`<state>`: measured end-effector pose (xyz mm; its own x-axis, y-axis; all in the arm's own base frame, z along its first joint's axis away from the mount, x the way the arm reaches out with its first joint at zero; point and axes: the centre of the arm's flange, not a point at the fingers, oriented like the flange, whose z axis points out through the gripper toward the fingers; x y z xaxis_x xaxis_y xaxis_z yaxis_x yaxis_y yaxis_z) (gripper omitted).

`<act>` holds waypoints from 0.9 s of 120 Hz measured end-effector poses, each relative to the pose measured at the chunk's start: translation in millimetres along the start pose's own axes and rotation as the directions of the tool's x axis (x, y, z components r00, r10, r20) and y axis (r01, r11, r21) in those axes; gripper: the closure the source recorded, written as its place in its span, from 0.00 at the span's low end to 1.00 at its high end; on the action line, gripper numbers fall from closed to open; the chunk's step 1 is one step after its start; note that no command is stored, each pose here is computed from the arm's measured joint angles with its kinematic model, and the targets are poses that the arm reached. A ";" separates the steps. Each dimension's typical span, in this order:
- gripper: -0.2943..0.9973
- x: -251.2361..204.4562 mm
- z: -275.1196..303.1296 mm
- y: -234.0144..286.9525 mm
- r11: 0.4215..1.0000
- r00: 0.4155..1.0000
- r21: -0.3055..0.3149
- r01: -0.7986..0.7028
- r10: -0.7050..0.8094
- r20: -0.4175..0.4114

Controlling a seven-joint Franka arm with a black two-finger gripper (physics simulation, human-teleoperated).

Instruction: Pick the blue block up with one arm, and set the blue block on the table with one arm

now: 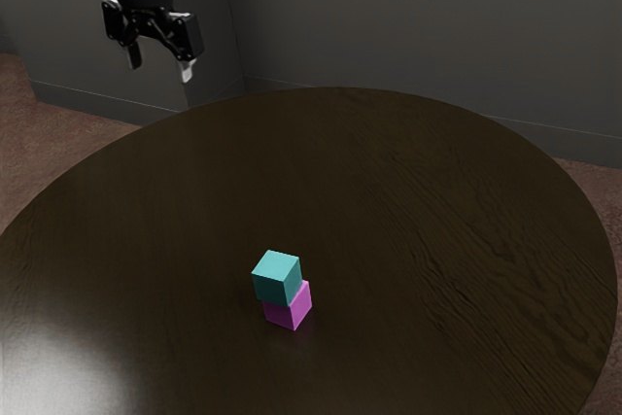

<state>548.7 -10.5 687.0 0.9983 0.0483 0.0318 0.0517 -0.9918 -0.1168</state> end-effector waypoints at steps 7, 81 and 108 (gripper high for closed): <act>0.23 0.2 0.7 -2.7 1.000 1.000 -0.002 0.008 -0.008 0.002; 0.23 -15.2 -74.6 56.7 0.998 0.997 -0.042 -0.047 0.044 -0.070; 0.23 11.9 45.1 79.5 0.997 0.996 -0.046 -0.059 0.062 0.065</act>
<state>565.8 -83.4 633.3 0.9992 -0.0056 -0.0400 -0.0085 -0.9973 -0.0729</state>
